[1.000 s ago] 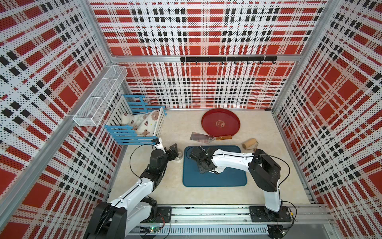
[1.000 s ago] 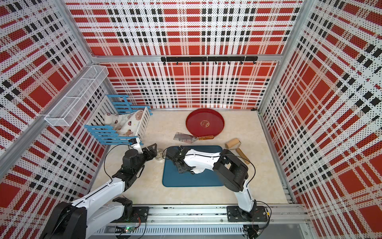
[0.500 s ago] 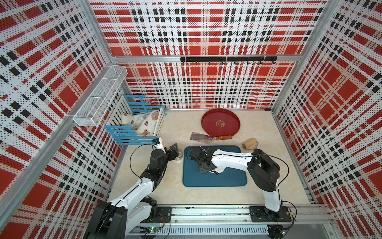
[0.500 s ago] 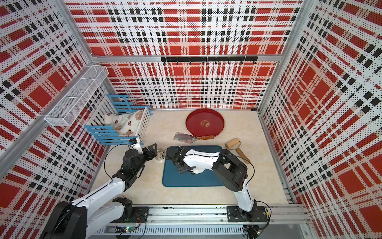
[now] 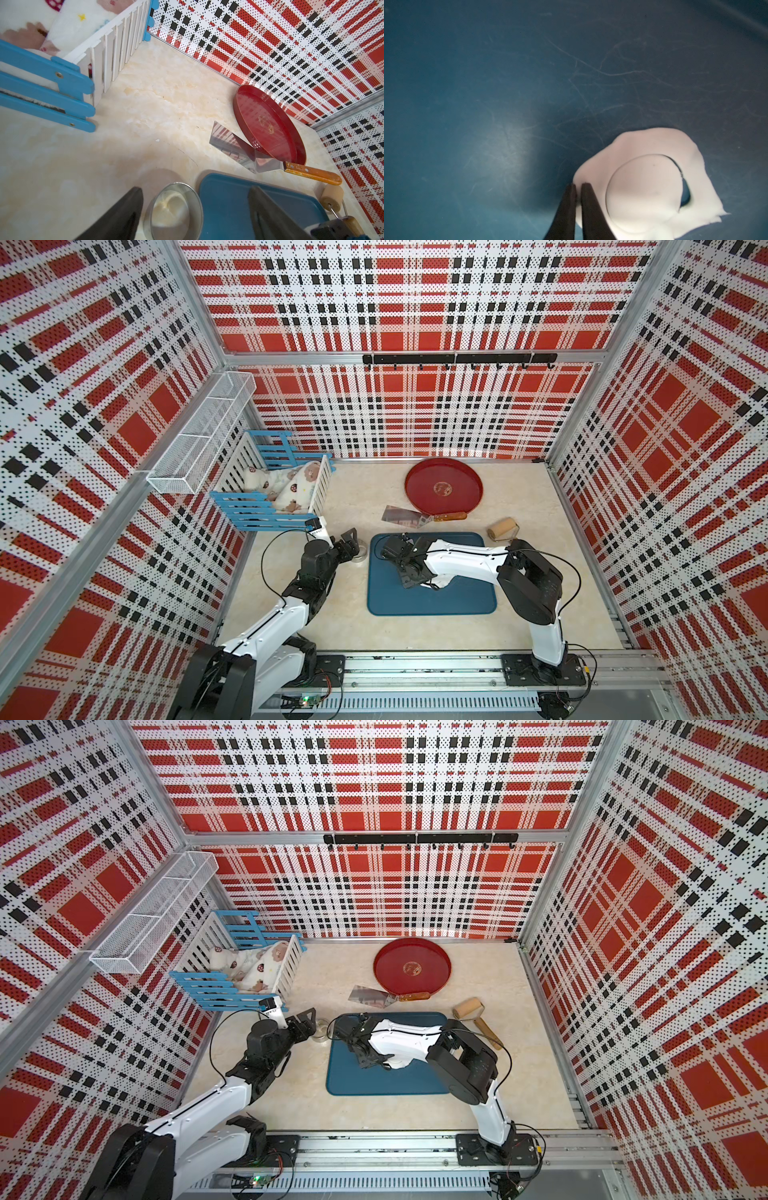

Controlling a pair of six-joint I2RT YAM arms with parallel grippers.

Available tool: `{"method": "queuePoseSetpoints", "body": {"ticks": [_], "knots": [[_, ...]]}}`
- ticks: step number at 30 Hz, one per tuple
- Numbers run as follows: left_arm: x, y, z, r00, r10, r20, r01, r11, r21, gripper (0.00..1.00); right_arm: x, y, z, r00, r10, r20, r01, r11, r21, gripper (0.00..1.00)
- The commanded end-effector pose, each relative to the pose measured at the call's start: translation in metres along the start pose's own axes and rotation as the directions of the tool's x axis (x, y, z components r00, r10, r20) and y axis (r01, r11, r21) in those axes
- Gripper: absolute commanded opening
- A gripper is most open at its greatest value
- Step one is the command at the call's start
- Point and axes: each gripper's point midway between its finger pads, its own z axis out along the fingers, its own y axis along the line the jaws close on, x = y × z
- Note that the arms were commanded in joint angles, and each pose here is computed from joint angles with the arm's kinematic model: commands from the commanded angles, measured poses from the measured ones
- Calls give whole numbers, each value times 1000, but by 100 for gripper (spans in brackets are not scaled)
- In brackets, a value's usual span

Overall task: Roll out the dumpling wrappers from the dough
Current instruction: Remove the dumpling wrapper from the work surface.

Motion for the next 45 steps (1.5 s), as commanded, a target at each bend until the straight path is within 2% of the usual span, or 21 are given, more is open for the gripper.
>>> {"method": "queuePoseSetpoints", "body": {"ticks": [1,45], "knots": [[-4,-2,0,1000,12,16,-12,1000,15,84,4,-8,6,1000,3,-15,-3,999,38,10],[-4,-3,0,1000,12,15,-12,1000,20,84,-14,-16,-40,996,38,77,-38,999,-1,9]]}}
